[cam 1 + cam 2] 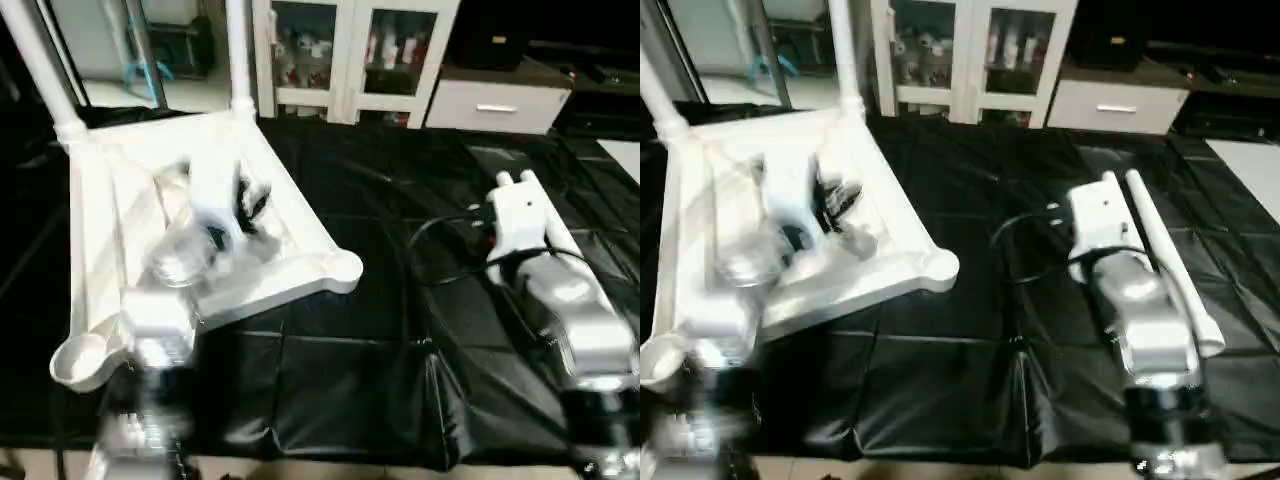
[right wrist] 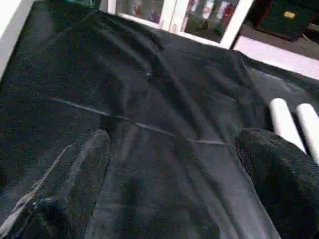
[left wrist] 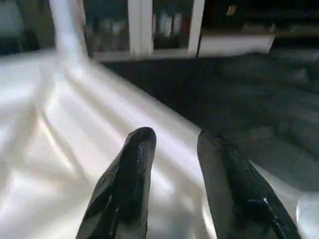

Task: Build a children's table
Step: Rotate table base

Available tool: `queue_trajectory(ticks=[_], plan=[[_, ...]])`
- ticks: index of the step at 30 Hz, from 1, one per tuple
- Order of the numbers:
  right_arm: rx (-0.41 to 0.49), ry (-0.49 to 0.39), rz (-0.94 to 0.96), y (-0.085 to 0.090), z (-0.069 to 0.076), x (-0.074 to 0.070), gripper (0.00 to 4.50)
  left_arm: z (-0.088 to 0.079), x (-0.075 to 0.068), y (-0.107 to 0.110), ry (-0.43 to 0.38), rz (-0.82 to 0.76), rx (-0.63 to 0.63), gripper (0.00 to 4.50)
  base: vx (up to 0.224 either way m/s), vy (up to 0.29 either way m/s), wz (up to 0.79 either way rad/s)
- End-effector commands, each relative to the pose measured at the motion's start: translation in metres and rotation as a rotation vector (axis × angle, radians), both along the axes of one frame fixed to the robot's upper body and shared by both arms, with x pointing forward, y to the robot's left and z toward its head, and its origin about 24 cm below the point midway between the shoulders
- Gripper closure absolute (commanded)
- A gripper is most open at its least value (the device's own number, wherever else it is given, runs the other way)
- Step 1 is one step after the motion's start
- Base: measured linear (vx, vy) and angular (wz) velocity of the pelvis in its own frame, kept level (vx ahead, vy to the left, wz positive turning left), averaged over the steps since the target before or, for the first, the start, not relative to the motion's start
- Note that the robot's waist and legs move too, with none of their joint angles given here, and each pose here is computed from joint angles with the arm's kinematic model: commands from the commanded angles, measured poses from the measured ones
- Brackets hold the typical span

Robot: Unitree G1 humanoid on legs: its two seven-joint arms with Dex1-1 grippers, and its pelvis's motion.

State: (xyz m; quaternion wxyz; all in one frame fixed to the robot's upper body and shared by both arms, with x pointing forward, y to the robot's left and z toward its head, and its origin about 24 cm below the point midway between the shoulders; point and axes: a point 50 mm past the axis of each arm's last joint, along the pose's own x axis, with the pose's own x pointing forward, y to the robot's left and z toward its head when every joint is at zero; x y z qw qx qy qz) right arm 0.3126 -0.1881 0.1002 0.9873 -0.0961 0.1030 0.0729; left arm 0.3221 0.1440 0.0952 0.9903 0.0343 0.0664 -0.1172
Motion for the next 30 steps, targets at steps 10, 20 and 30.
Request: queue_trajectory(ticks=[10,20,30], plan=[[0.198,-0.037,-0.017,0.031,-0.010,-0.014,0.13,-0.014,-0.009,-0.004,-0.115,0.240,0.079,2.79,0.002,-0.097,0.07],[0.160,-0.042,0.061,0.043,-0.011,-0.015,0.13,-0.013,-0.009,-0.015,-0.133,0.164,0.084,2.79,-0.043,-0.177,-0.02],[0.187,-0.038,0.046,0.049,-0.010,-0.007,0.13,0.000,-0.001,-0.006,-0.176,0.213,0.078,2.79,-0.102,-0.070,-0.02]])
